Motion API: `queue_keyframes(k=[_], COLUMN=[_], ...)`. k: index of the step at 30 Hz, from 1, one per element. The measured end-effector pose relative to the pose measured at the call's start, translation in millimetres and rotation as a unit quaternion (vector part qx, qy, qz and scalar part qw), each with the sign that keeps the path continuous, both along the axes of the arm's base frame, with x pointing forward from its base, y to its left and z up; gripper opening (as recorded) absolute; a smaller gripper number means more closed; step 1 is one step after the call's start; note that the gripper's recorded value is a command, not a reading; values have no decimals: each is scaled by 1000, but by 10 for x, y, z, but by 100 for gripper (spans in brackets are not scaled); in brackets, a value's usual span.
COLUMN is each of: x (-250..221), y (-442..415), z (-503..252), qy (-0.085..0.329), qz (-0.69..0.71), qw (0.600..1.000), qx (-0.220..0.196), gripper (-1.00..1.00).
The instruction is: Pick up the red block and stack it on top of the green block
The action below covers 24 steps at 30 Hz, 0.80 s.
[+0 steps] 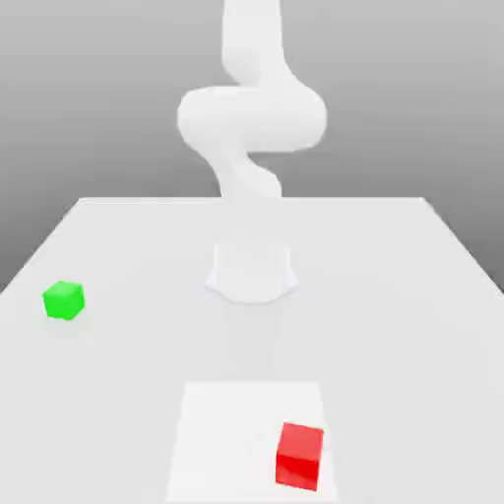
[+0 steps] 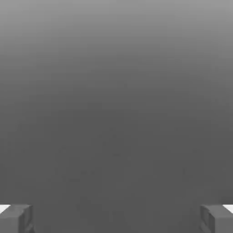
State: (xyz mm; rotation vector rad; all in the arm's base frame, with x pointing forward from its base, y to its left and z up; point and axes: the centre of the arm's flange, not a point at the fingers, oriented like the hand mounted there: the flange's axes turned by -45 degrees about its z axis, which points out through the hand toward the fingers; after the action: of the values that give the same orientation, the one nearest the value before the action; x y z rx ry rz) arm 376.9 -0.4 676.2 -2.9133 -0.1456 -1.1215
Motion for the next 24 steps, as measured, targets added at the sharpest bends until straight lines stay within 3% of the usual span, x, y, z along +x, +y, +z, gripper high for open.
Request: queue_keyframes(k=[12,24], x=[977,999], y=[298,624], z=[-1963,-3954], qy=[134,239], qz=[243,460], qw=[957,835], qx=[-84,-183], gripper=[0,0])
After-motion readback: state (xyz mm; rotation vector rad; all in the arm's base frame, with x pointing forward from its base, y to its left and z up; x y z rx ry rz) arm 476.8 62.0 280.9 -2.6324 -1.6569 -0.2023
